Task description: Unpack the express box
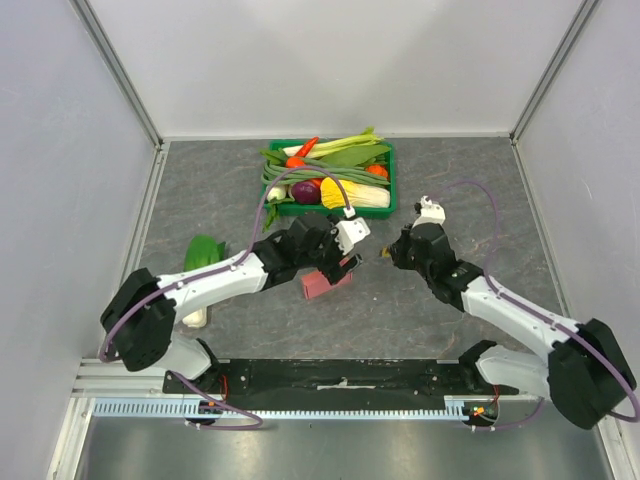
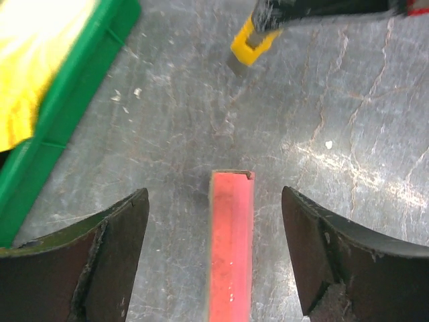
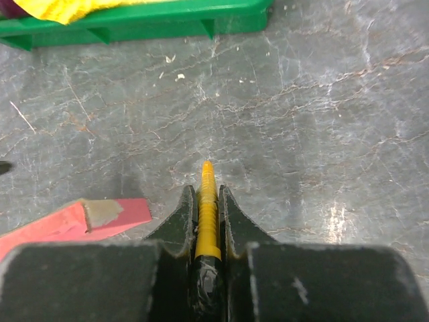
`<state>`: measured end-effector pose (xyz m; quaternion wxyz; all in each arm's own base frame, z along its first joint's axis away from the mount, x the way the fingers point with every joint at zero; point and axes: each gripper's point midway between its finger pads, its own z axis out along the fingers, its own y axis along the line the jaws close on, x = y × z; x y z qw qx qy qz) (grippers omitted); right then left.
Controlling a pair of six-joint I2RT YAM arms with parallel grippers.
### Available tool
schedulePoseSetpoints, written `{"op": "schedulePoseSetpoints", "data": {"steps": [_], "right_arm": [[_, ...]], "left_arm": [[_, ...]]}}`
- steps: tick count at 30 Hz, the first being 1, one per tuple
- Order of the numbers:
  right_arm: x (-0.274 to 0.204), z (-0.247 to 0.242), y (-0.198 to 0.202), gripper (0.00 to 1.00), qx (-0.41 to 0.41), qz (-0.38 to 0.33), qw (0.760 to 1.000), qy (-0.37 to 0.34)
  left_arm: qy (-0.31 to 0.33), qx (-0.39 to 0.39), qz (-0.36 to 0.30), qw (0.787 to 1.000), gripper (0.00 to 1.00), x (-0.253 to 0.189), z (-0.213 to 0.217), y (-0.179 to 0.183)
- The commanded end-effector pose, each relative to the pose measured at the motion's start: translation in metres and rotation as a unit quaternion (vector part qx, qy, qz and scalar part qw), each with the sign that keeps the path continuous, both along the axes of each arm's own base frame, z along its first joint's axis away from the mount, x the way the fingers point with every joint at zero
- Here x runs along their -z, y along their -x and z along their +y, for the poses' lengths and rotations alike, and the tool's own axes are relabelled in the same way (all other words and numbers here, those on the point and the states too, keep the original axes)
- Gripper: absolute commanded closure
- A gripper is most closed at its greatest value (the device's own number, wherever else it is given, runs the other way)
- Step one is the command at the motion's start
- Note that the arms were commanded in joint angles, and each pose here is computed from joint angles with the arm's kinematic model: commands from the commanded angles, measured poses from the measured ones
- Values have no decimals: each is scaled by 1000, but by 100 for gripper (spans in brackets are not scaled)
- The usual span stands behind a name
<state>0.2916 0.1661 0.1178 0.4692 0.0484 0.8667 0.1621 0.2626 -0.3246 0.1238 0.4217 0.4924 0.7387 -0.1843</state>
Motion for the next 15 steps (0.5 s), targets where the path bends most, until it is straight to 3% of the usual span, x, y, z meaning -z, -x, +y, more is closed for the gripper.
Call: {"op": "schedulePoseSetpoints", "data": {"steps": [1, 3, 6, 10, 13, 15], "right_arm": [[-4, 22, -21, 97, -41, -2, 996, -77], [0, 23, -28, 95, -43, 5, 994, -98], [16, 13, -33, 86, -27, 23, 995, -92], [36, -4, -33, 52, 5, 55, 994, -89], [40, -27, -32, 32, 51, 68, 995, -58], [43, -44, -23, 24, 81, 97, 992, -20]], "left_arm": [[68, -52, -64, 994, 13, -62, 4, -16], [81, -73, -85, 990, 13, -80, 13, -19], [112, -130, -125, 977, 12, -110, 32, -27], [143, -198, -135, 960, 5, -126, 55, -32], [165, -202, -123, 958, 4, -128, 57, -28], [178, -193, -115, 958, 2, -126, 55, -23]]}}
